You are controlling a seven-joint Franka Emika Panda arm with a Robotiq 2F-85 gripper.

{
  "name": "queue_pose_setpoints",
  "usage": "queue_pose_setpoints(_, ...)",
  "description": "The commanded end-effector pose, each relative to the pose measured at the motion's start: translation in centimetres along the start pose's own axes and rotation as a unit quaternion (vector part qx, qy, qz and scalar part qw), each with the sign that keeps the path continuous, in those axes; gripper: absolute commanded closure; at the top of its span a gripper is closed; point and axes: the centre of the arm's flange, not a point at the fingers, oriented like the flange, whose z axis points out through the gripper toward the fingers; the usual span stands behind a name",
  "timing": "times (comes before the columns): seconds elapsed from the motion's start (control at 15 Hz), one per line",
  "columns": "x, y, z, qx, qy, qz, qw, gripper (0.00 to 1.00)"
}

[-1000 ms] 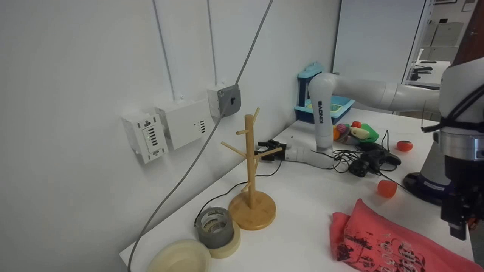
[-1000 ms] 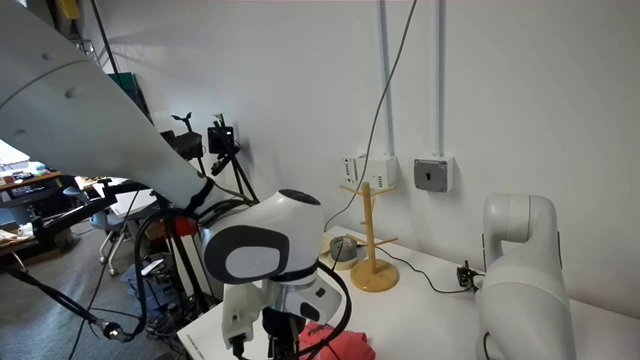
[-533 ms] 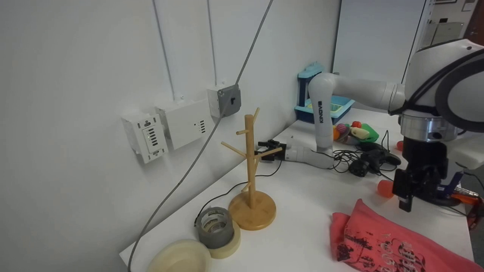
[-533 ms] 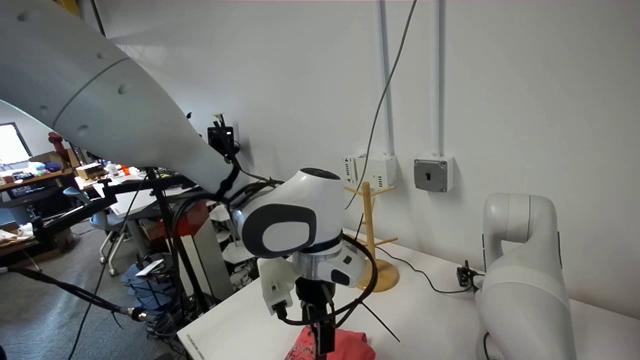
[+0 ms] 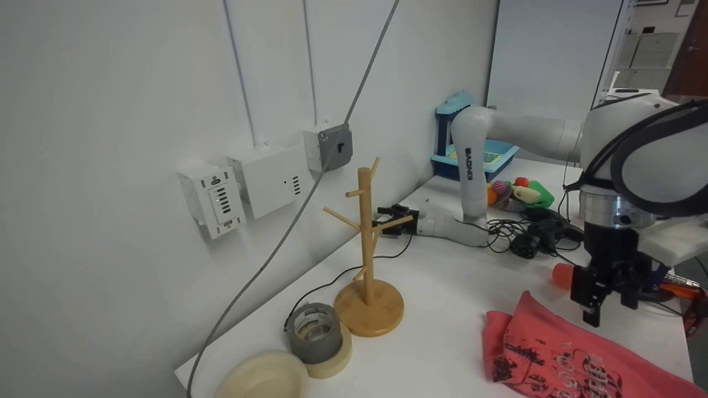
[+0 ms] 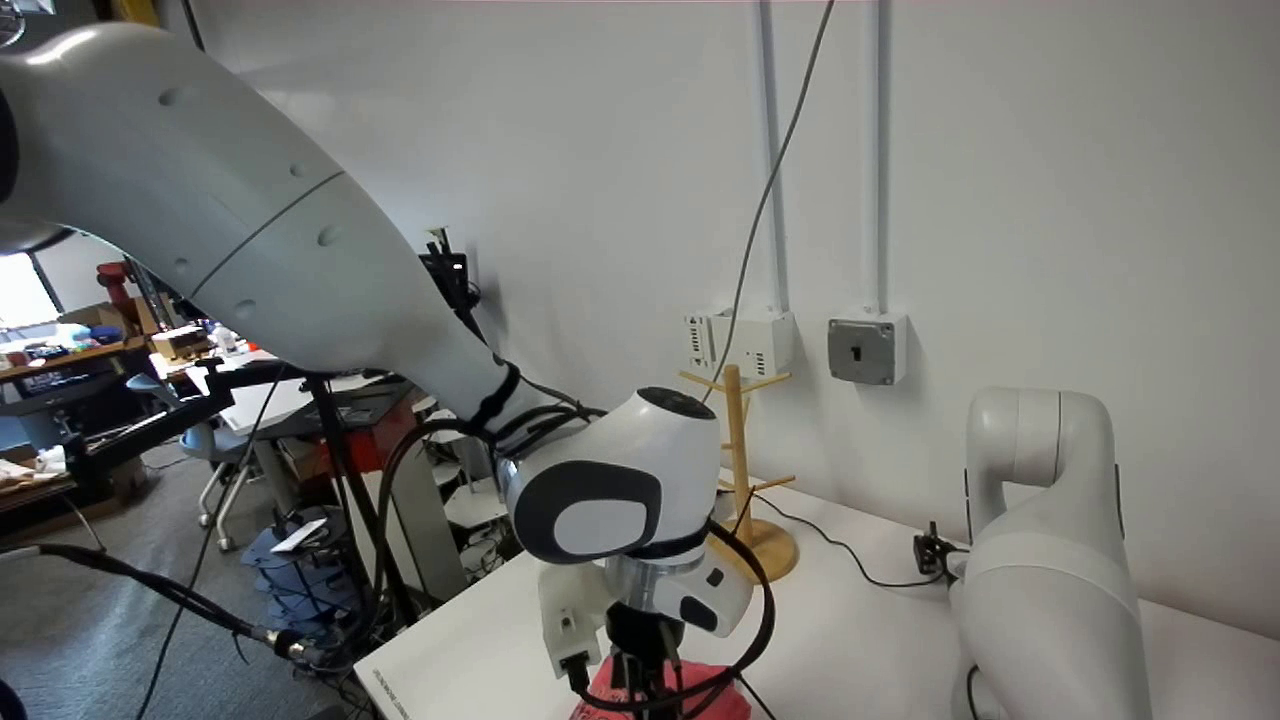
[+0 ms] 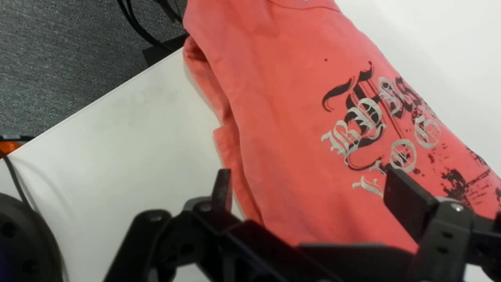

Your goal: Lift the sweatshirt and place it on the table

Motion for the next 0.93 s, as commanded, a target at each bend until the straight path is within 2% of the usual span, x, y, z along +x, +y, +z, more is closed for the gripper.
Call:
queue_pose_setpoints(0.0,0.8,0.5,1.6,0.047,-0.036,-0.006,0.9983,0.00)
queue_pose_setpoints(0.13,1.2,0.6,2.4,0.074,-0.050,-0.005,0.9960,0.00)
queue_pose_setpoints(0.27,1.5,1.1,3.0,0.086,-0.059,-0.002,0.9945,0.00)
queue_pose_setpoints(0.67,2.9,2.4,5.4,0.060,-0.050,0.010,0.9969,0.05)
queue_pose_setpoints(0.73,3.1,2.2,5.7,0.062,-0.051,0.010,0.9967,0.10)
queue_pose_setpoints(0.87,3.5,1.6,6.2,0.069,-0.055,0.007,0.9961,0.29)
